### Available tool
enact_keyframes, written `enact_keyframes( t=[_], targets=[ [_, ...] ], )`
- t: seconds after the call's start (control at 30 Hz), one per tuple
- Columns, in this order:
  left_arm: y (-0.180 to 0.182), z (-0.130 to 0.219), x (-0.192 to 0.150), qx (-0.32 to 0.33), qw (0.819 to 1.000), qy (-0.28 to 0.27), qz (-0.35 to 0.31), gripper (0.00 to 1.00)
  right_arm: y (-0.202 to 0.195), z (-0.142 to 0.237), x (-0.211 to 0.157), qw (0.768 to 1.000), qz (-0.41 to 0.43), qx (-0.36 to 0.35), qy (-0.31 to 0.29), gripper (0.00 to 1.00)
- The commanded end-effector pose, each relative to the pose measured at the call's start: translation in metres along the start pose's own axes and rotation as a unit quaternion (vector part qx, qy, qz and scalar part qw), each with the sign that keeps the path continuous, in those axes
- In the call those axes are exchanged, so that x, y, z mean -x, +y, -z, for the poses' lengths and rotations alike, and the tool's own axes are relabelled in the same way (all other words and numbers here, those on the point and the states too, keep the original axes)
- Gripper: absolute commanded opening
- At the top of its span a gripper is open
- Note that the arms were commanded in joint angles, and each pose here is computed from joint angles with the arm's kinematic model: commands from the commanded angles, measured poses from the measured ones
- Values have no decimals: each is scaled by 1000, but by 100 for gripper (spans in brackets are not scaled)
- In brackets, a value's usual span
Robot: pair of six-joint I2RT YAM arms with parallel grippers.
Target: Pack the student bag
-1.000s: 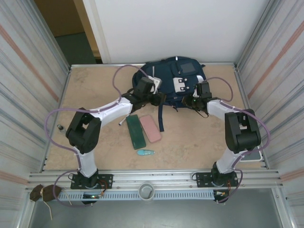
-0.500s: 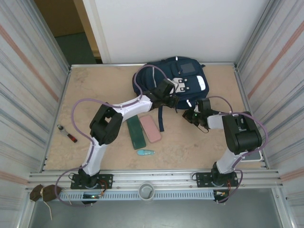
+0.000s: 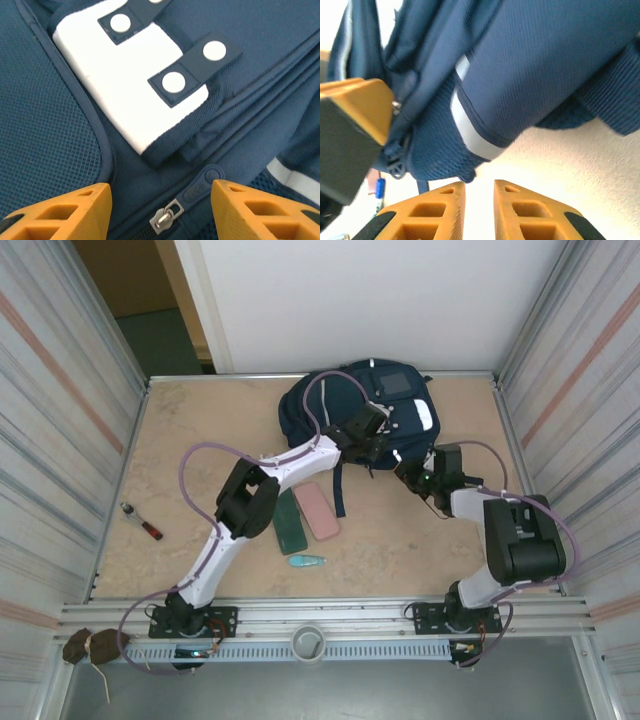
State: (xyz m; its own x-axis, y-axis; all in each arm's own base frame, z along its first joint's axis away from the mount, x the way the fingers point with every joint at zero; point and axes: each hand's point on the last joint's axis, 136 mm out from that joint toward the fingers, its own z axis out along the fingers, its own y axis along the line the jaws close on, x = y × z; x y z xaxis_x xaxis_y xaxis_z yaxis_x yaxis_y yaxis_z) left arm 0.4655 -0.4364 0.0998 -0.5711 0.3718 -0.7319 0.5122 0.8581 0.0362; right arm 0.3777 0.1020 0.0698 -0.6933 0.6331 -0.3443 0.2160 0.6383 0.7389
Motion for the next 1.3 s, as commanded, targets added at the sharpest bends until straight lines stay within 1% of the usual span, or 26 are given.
enact_keyframes(
  t=[0.0, 0.13, 0.23, 0.3, 0.43, 0.6, 0.77, 0.87, 1.1, 1.27],
  targets=[
    [5, -4, 6, 30, 999, -6, 7, 56, 5, 10, 19, 1000, 10, -10, -24, 24],
    [3, -10, 7, 37, 999, -5, 4, 54, 8, 0, 36, 999, 12, -21, -33, 25],
    [-2, -16, 5, 36, 999, 0, 1, 51, 1, -14, 43, 999, 5, -29, -28, 22],
    [-3, -21, 3, 37, 999, 3, 0, 50, -10, -23, 42, 999, -3, -40, -21, 20],
    [-2, -31, -1, 47, 999, 13, -9, 46, -32, -37, 28, 998, -21, -60, 4, 16],
    [-1, -40, -9, 55, 998, 23, -16, 44, -47, -39, 16, 997, -32, -72, 13, 13],
    [0, -44, -21, 67, 996, 41, -35, 49, -52, -37, 14, 996, -32, -78, 15, 12],
    [-3, -43, -26, 66, 995, 51, -50, 50, -52, -36, 13, 996, -33, -78, 16, 12],
    [-11, -38, -42, 47, 994, 84, -57, 51, -52, -36, 13, 996, -34, -75, 18, 12],
    [-19, -36, -54, 32, 993, 100, -61, 43, -52, -35, 14, 996, -36, -74, 18, 12]
  ],
)
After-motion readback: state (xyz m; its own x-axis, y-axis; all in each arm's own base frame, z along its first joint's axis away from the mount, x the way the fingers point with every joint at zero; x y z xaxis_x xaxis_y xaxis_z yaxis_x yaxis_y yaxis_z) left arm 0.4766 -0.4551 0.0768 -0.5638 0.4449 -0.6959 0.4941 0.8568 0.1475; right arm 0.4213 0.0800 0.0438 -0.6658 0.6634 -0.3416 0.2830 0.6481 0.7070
